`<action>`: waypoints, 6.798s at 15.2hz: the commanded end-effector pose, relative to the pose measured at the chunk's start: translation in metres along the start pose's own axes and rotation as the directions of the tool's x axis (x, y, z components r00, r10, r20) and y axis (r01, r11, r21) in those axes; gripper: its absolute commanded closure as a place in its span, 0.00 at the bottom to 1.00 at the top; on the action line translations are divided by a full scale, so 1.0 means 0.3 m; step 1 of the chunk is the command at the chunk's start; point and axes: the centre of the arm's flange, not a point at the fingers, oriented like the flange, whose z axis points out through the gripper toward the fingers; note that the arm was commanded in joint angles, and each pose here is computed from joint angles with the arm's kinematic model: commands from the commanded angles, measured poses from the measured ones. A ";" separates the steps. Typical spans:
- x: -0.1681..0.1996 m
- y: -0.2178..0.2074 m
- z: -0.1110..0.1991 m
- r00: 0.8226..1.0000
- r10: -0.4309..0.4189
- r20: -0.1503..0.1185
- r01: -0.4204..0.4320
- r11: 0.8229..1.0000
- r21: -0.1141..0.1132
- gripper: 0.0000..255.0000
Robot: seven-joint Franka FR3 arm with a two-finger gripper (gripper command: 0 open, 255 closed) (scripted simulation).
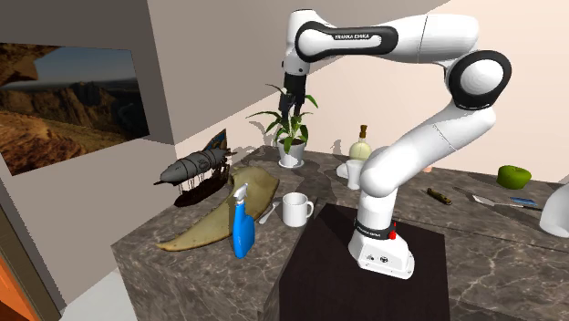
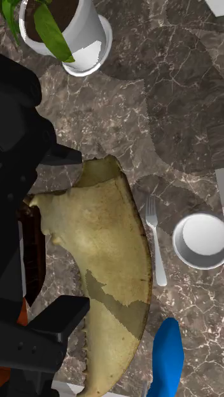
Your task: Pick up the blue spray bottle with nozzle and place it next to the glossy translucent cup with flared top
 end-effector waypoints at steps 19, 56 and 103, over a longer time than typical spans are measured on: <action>-0.007 -0.379 0.596 0.560 0.737 0.379 -0.798 0.603 0.005 0.00; 0.037 -0.683 0.997 0.056 0.849 0.525 -0.979 0.149 -0.137 1.00; 0.161 -0.625 0.181 0.056 0.849 0.525 -0.979 0.149 -0.137 1.00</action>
